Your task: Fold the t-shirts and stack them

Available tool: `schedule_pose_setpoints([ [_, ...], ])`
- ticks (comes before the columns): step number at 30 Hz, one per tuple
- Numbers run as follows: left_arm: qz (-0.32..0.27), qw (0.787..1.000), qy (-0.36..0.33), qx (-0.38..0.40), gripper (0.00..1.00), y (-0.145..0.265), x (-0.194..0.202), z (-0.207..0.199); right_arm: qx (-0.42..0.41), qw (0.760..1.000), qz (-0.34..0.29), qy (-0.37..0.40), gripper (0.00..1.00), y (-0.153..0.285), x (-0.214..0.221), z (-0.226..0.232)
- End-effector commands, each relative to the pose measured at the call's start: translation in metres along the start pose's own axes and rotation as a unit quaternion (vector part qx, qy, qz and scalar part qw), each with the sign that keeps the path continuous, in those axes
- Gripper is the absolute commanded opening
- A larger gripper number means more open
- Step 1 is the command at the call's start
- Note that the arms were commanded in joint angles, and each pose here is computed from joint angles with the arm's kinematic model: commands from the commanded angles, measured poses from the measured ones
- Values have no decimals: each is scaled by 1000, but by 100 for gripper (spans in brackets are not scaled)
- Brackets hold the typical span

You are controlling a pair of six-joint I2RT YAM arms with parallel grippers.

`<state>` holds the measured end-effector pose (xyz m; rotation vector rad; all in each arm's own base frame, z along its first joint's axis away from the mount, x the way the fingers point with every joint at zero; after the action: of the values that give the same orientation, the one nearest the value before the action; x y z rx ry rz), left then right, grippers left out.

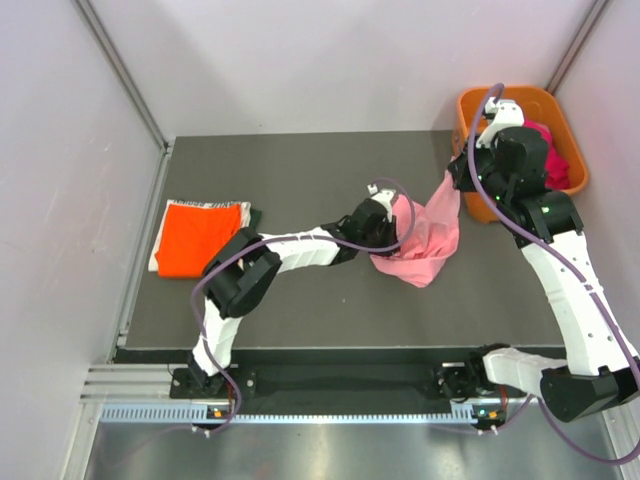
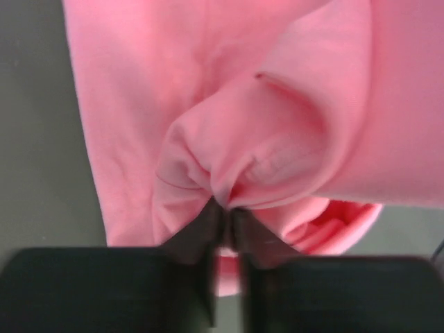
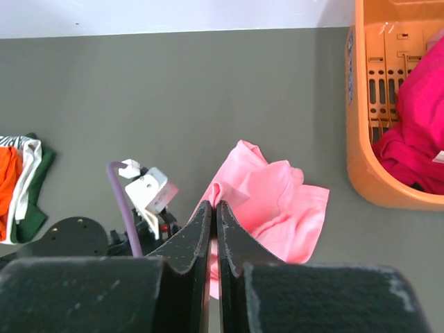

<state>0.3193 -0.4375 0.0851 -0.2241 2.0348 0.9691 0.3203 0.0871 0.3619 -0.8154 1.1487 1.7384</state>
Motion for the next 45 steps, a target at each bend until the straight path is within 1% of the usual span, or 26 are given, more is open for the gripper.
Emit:
schedule_pose_setpoints([
  [1, -10, 1000, -9, -23, 8, 2, -20, 5, 0, 999, -39, -10, 0, 15, -21, 0],
  [2, -16, 1000, -10, -25, 0, 13, -24, 5, 11, 999, -42, -11, 0, 14, -21, -4],
  [5, -17, 999, 2, -48, 0, 41, -23, 26, 36, 998, -43, -19, 0, 10, -16, -16],
  [6, -28, 998, 23, -49, 0, 67, -38, 27, 44, 998, -44, -20, 0, 8, -15, -20],
  [7, 5, 996, 49, -75, 0, 85, -28, 53, 51, 998, -41, -22, 0, 4, -11, -25],
  [8, -19, 995, 59, -74, 0, 116, -48, 54, 52, 998, -40, -25, 0, 2, -8, -26],
  [9, -28, 993, 69, -89, 0, 134, -53, 66, 54, 998, -38, -25, 0, 0, -6, -28],
  [10, -27, 988, 93, -123, 0, 153, -47, 97, 59, 997, -34, -27, 0, -6, -1, -32],
  [11, -68, 984, 100, -130, 0, 184, -66, 101, 60, 997, -33, -30, 0, -7, 0, -33],
  [12, -84, 980, 109, -141, 0, 199, -70, 111, 61, 997, -31, -31, 0, -10, 2, -34],
  [13, -100, 972, 127, -168, 0, 218, -72, 135, 63, 997, -28, -34, 0, -13, 5, -36],
  [15, -127, 963, 134, -194, 0, 254, -82, 145, 62, 997, -31, -39, 0, -18, 3, -37],
  [16, -149, 950, 142, -235, 0, 274, -92, 165, 63, 996, -35, -42, 0, -21, 1, -39],
  [18, -159, 942, 141, -259, 0, 298, -99, 173, 64, 996, -33, -49, 0, -31, 3, -41],
  [19, -180, 935, 143, -271, 0, 315, -114, 180, 67, 996, -37, -55, 0, -35, -2, -45],
  [21, -176, 932, 143, -282, 0, 329, -121, 186, 65, 996, -24, -61, 0, -47, -4, -47],
  [22, -198, 927, 137, -286, 0, 347, -141, 186, 65, 995, -32, -66, 0, -44, -16, -47],
  [24, -199, 923, 120, -305, 0, 365, -151, 184, 58, 995, -46, -70, 0, -38, -30, -44],
  [28, -276, 911, 68, -300, 0, 428, -202, 147, 33, 989, -123, -76, 0, 5, -85, -28],
  [32, -340, 917, 9, -207, 0, 472, -232, 85, 8, 978, -199, -61, 0, 60, -129, -10],
  [33, -344, 925, -5, -158, 0, 474, -234, 65, 3, 972, -227, -59, 0, 83, -139, -6],
  [34, -360, 924, -15, -131, 0, 483, -240, 50, 3, 966, -252, -58, 0, 102, -149, -3],
  [36, -368, 928, -34, -48, 0, 492, -240, 15, 20, 949, -307, -67, 0, 144, -161, -7],
  [39, -389, 919, -47, 40, 0, 511, -240, -24, 29, 919, -385, -82, 0, 208, -178, -8],
  [42, -407, 908, -50, 89, 0, 530, -240, -49, 18, 898, -430, -88, 0, 252, -184, -4],
  [45, -414, 902, -50, 115, 0, 543, -236, -64, 2, 893, -443, -82, 0, 269, -184, 1],
])
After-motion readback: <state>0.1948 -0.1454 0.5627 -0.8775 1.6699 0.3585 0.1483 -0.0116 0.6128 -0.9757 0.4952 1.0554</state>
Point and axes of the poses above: each gripper's point midway between its finger pads, its own y axis back along the fingers, its own z axis along the line the jaws close on, x = y × z, the point moved 2 cm from there along y, back along the fingers, and after that the axes turned 12 degrees about -y, right-handed, at the moved point
